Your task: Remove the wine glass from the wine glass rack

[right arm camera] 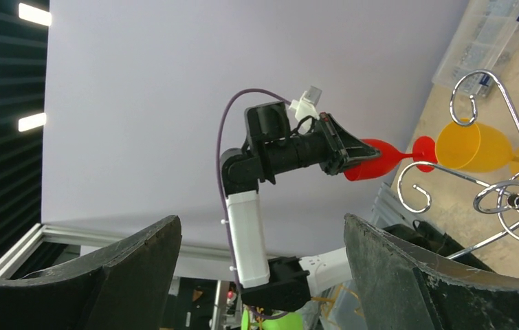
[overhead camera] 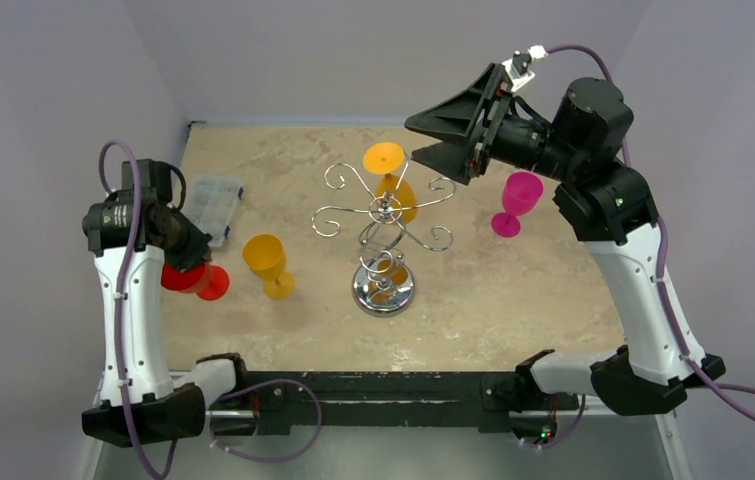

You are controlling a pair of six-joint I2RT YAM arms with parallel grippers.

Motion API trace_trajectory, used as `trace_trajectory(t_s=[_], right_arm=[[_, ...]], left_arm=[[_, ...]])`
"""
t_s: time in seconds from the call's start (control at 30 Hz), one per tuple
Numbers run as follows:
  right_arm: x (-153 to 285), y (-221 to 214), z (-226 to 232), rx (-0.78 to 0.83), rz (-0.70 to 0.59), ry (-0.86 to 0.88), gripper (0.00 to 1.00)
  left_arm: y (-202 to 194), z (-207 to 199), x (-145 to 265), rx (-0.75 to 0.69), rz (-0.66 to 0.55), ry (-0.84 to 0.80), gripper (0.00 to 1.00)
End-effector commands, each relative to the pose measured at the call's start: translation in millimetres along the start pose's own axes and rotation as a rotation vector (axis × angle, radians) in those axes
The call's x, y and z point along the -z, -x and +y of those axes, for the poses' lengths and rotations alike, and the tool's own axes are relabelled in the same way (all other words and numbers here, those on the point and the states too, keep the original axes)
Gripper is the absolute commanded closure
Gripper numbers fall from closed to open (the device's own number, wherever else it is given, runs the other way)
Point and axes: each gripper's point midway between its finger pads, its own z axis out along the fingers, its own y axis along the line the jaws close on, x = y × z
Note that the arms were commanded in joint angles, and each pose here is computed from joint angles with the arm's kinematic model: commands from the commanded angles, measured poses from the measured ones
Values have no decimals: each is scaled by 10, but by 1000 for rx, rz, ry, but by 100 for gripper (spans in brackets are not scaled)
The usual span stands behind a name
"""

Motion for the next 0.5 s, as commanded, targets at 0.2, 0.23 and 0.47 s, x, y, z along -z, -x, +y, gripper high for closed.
trace_trajectory(t_s=[0.2, 0.23, 0.47], right_arm=[[88, -34, 93, 32, 4, 18, 14], [91, -28, 90, 32, -1, 15, 14], [147, -36, -12, 28, -35, -5, 14]], left_arm=[[-231, -85, -578, 103, 149, -30, 100], [-239, -97, -607, 108, 156, -33, 100], [-154, -32, -822, 94, 149, 47, 100]])
